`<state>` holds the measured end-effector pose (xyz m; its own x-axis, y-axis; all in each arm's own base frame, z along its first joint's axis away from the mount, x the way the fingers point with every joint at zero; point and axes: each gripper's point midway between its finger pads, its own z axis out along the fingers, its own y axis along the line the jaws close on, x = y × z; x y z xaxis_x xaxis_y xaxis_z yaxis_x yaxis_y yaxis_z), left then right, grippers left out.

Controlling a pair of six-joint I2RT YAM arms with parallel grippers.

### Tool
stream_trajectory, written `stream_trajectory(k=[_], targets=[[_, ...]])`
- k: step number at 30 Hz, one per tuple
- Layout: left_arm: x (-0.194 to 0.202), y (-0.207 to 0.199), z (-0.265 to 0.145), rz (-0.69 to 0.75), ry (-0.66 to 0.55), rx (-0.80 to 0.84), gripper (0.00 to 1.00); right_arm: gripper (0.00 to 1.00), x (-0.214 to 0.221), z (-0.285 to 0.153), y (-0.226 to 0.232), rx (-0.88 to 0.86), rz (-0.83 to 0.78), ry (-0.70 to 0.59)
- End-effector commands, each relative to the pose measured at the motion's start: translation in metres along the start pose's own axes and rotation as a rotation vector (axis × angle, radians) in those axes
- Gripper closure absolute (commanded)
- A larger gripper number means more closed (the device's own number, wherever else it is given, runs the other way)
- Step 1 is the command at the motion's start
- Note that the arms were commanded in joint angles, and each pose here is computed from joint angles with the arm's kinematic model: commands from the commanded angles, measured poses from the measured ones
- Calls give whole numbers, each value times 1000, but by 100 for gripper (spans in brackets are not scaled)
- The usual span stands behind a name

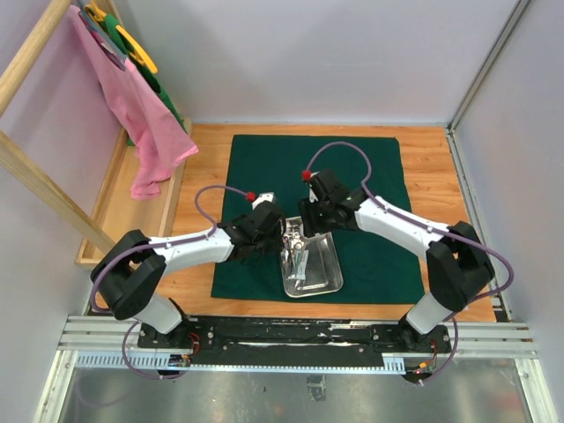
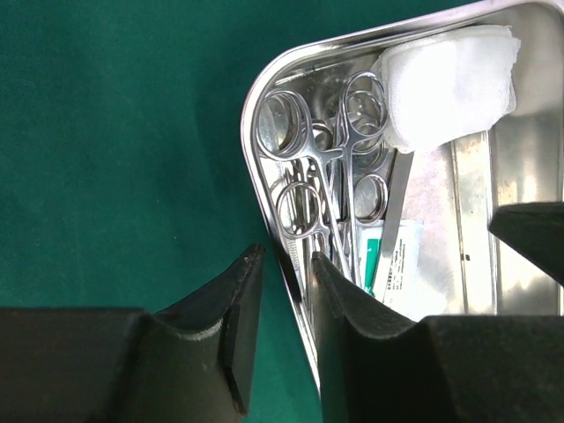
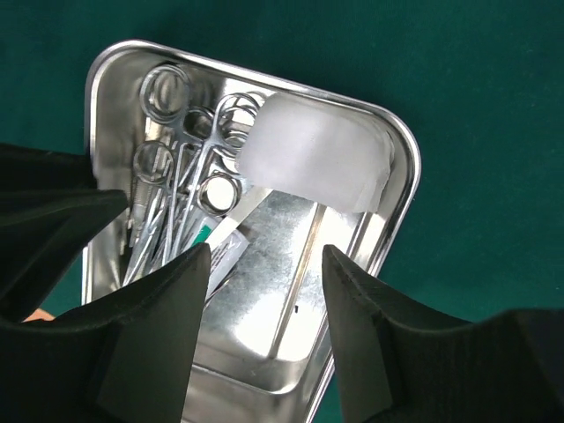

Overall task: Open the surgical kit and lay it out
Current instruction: Pick up the medical item from the container.

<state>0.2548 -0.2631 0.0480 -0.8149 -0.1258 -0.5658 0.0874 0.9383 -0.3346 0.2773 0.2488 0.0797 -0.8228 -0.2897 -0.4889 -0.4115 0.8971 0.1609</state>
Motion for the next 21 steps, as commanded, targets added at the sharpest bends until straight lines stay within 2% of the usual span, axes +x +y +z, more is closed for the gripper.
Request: stream_trajectory(k=[1, 7, 13, 18, 21], targets=[[-17, -14, 0, 9, -47, 44, 65, 44, -13, -27, -2, -3, -18, -73], [-34, -33, -7, 55, -74, 102, 62, 42, -11, -55, 1, -38, -43, -116], [-51, -46, -20, 87, -84, 118, 47, 41, 3, -62, 6, -88, -45, -100], [-60, -36, -44, 72, -129, 93, 40, 41, 7, -59, 8, -99, -30, -87], [-54, -28, -47, 61, -118, 72, 40, 40, 3, -53, 11, -103, -31, -95]])
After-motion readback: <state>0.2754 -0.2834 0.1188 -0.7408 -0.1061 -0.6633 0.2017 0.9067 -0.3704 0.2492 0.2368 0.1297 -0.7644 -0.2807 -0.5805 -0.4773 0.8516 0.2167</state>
